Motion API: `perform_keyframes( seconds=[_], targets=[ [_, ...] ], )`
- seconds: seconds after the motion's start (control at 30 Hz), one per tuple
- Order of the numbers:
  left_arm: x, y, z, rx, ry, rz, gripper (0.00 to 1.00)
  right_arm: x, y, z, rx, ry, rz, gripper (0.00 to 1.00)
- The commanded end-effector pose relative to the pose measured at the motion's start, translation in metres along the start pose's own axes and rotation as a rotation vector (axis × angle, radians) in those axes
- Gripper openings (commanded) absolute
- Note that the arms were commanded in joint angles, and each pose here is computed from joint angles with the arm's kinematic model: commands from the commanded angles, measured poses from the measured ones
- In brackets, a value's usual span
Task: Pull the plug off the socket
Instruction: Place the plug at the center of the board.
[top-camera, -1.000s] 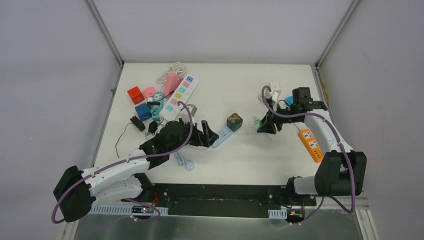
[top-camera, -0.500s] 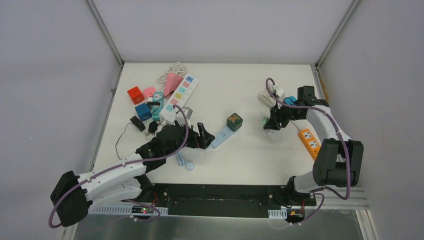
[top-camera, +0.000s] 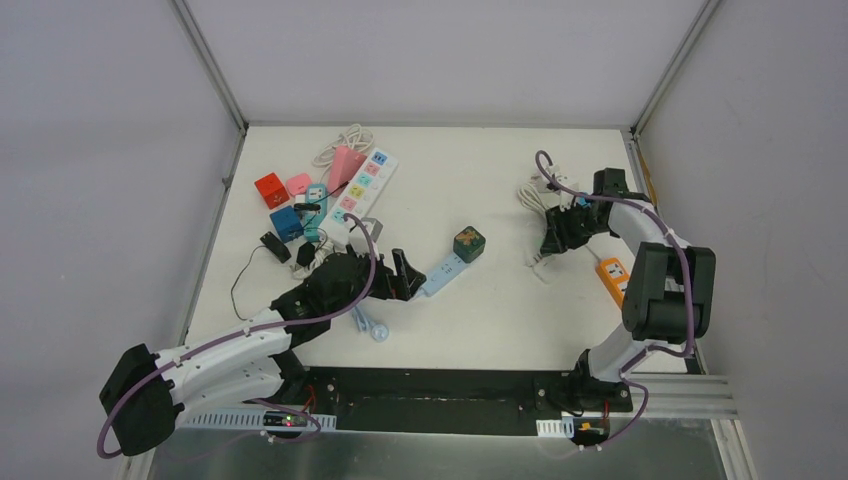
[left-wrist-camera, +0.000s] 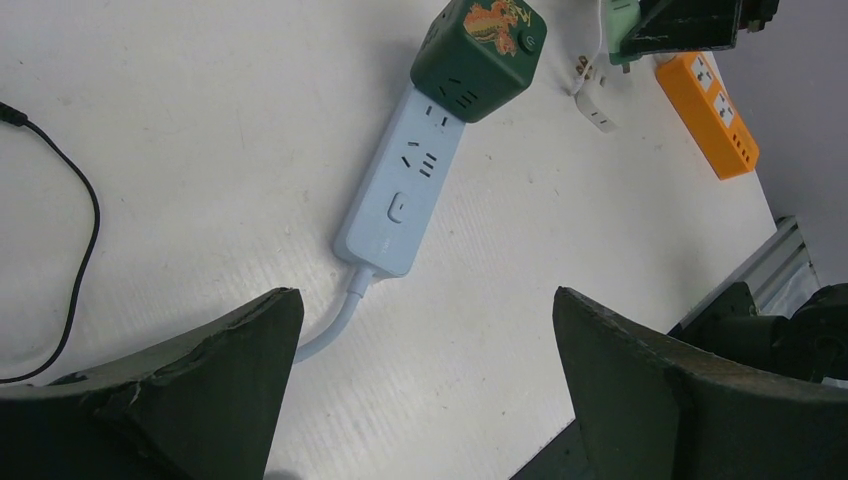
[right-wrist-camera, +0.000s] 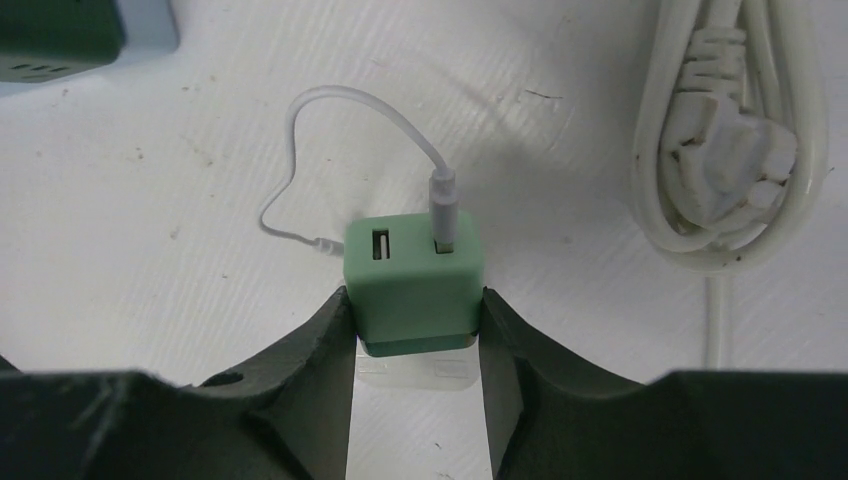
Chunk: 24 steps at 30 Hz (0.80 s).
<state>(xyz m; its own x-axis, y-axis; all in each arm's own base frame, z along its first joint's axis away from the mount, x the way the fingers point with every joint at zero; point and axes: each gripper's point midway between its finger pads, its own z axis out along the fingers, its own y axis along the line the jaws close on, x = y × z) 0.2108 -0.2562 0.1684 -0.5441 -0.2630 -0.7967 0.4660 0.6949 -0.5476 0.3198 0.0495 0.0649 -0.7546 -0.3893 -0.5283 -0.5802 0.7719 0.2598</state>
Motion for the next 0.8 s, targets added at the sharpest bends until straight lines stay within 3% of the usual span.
perform_keyframes(
  seconds=[0.0, 0.2, 0.6, 0.77],
  targets=[
    [-0.009, 0.003, -0.002, -0.006, -0.042, 0.009, 0.99, -0.011, -0.026, -0.004, 0.109, 0.016, 0.028, 0.03],
    [-0.008, 0.005, -0.002, -0.010, -0.039, 0.013, 0.99, -0.003, -0.045, -0.003, 0.196, 0.064, 0.060, 0.11],
    [-0.004, 0.005, -0.001, 0.000, -0.021, 0.036, 0.99, 0.002, -0.050, -0.007, 0.235, 0.088, 0.061, 0.68],
    [-0.002, 0.001, 0.000, 0.024, -0.010, 0.064, 0.99, -0.005, -0.044, -0.014, 0.228, 0.053, 0.032, 0.78]
  ],
)
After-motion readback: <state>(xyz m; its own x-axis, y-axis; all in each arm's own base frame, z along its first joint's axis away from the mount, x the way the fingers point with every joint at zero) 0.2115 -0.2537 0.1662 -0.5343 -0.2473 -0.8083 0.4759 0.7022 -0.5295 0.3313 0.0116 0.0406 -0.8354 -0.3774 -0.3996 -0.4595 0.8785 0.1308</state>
